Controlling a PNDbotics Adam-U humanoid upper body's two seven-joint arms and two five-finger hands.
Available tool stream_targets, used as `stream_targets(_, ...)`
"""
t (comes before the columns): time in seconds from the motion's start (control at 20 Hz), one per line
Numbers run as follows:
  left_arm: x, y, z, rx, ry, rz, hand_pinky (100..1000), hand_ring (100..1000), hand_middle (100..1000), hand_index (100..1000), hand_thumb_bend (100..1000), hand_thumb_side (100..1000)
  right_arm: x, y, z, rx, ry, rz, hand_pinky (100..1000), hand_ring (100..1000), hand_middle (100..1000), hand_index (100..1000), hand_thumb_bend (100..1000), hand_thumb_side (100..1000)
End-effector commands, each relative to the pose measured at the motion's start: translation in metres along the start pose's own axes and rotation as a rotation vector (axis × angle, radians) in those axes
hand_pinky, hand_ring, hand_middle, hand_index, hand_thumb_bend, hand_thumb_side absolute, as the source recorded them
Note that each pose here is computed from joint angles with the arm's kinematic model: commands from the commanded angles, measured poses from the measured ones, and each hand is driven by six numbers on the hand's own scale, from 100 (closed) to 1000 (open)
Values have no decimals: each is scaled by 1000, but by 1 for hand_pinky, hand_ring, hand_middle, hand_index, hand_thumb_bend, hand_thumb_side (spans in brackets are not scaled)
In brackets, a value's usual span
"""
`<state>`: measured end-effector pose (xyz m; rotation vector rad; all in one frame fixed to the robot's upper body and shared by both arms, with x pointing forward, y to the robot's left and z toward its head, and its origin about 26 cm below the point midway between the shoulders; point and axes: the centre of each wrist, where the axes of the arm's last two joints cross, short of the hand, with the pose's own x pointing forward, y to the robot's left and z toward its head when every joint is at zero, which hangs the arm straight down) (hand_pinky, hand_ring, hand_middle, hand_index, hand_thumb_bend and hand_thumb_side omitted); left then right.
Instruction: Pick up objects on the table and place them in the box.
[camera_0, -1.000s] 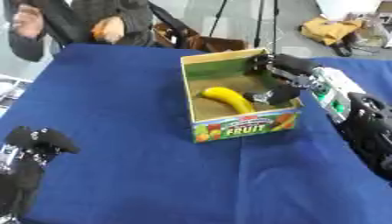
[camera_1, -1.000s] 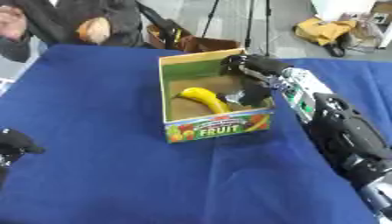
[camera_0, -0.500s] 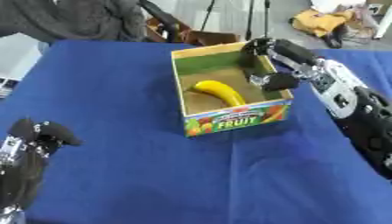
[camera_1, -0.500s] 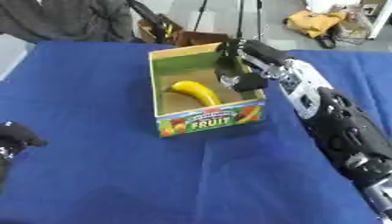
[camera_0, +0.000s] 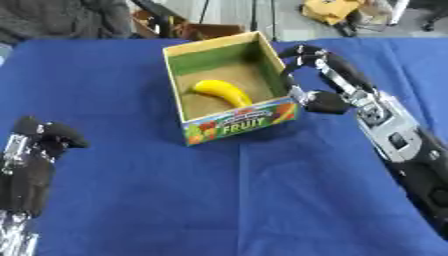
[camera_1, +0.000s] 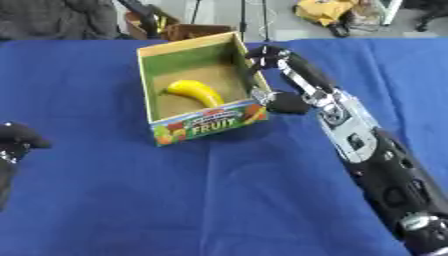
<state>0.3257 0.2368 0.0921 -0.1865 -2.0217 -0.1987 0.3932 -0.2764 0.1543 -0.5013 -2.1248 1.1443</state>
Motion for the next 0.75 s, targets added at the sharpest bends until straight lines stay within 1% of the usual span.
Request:
stream_targets(0.05, 3, 8, 2, 33, -6, -23, 631, 536, 506, 537, 221, 925, 22, -5, -4, -40, -32, -57, 739, 886, 813, 642, 100, 761)
stream_targets(0.2, 1, 11, 5, 53, 3, -29, 631, 535, 506, 537, 220, 926, 37, -1, -1, -45, -37, -128, 739, 881, 806, 630, 100, 771)
stream_targets(0.45, -1, 12, 8, 65, 12, -33, 630, 538, 509, 537, 219, 927, 62, -2, 8, -42, -43, -235, 738, 881, 806, 631, 100, 786)
stream_targets(0.75, -4, 14, 11, 79, 19, -35, 630, 538, 510, 540, 217, 930, 77, -2, 18, -43, -12, -370, 737, 879, 805, 628, 100, 804)
